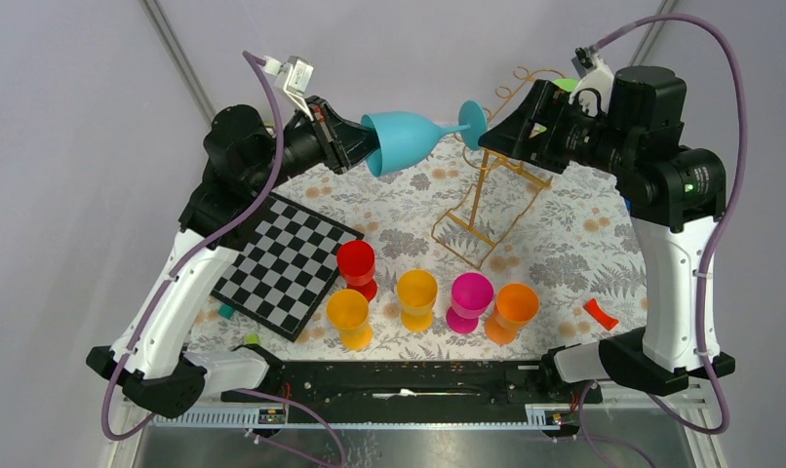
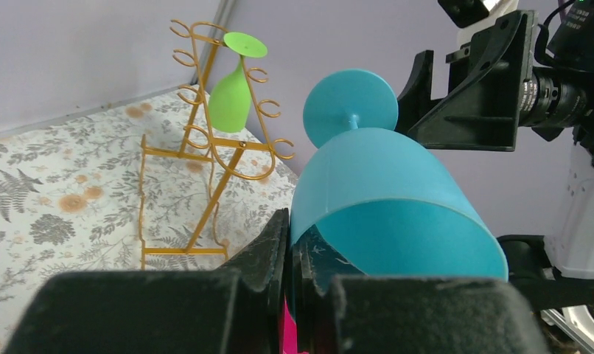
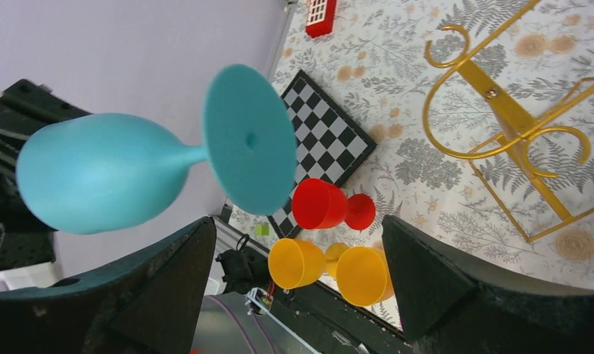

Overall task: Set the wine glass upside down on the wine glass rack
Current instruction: Turn the wine glass upside down at the wine rack.

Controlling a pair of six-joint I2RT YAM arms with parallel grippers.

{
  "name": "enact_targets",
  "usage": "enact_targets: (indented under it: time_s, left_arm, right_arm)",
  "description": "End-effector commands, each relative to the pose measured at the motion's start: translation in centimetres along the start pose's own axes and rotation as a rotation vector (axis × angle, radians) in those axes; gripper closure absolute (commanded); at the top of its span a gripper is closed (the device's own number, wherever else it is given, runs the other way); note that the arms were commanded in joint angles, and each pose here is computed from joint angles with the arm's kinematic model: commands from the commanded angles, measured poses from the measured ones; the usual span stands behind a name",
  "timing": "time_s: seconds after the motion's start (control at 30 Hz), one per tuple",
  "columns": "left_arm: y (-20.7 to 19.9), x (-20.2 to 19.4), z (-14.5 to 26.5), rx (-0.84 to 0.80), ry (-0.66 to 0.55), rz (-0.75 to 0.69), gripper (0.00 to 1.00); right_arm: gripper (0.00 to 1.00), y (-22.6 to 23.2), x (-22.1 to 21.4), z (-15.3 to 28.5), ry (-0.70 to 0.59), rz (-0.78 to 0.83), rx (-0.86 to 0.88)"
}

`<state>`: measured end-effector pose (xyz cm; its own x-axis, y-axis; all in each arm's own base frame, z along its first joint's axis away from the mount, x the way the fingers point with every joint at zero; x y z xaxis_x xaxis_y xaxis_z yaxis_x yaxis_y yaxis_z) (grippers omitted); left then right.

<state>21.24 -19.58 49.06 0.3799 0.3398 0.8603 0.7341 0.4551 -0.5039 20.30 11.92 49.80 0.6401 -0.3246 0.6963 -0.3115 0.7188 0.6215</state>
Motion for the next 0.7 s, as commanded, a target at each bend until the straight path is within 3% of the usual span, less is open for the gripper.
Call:
enact_targets:
  time_s: [0.0,0.2,0.37,0.67]
  left_arm:
    - [-1.3,0.5,0.2,-0.092,-0.026,0.013,1.00]
    - [-1.4,0.2,0.2,-0.115,-0.007,0.044,1.00]
    - [-1.6,-0.1,0.2,-0.133,0.012,0.071,1.00]
    - [-1.6,-0.6,0.8,-0.125,0.010,0.089,1.00]
  right_arm:
    - [0.12,1.5,0.3,0.0,-0.002,0.027,0.039]
    - [0.24,2.3,0.4,-1.2,0.040,0.045,0.060]
    - [0.51,2.5,0.7,-1.6,0.039,0.065,0.067]
    - [0.83,2.1,0.1,-1.7,0.077,0.065,0.047]
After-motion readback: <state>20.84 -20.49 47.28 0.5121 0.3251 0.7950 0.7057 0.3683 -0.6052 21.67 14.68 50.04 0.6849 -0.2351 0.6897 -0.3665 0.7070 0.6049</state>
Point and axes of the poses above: each gripper's point midway between its finger pads, its own z axis back along the fingers, its own y axis along the line the jaws close on, x = y × z, the point moved 8 cm from there along z, back along the fingers, and after that the axes turned 1 degree about z, right-handed, at the moved point
